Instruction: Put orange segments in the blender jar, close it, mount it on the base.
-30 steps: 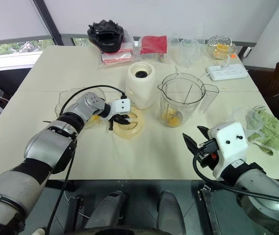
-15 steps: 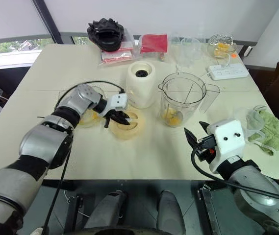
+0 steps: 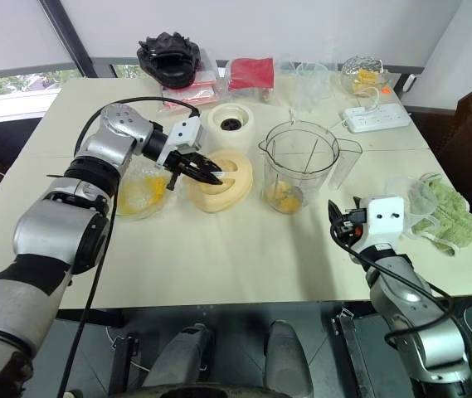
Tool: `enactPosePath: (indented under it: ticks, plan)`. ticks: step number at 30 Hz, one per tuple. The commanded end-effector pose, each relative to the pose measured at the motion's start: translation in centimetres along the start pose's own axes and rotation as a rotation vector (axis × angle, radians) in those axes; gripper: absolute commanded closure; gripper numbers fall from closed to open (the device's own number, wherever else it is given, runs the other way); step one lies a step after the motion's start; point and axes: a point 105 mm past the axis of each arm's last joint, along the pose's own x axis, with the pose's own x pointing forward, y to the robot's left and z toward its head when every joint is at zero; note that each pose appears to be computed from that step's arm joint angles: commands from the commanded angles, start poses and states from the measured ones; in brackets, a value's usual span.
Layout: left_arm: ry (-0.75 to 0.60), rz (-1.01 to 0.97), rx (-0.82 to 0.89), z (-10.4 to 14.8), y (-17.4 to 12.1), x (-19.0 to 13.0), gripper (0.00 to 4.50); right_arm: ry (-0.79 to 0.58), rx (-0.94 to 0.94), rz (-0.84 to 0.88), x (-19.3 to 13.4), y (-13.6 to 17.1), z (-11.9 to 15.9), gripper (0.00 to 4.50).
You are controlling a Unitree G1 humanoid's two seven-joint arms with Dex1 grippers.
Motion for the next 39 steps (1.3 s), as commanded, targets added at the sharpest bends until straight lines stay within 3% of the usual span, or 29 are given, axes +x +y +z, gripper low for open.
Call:
enactPosePath:
  ticks: [1,25,30,39]
  plan:
    - [-0.046,0.069,0.014,0.6,0.6,-1.4,4.25,-0.051,-0.044,-0.020,1.0,-0.4,1.0,0.05]
    - [-0.121,0.149,-0.010,1.3,0.0,-3.1,4.25,-0.104,-0.007,-0.133,9.3,-4.0,1.5,0.05]
    - [-0.112,0.162,-0.007,1.3,0.0,-3.7,4.25,-0.115,0.004,-0.135,9.9,-3.9,1.5,0.05]
    - [-0.196,0.172,-0.052,4.4,1.2,-6.2,4.25,-0.121,0.015,-0.117,9.4,-3.0,0.9,0.05]
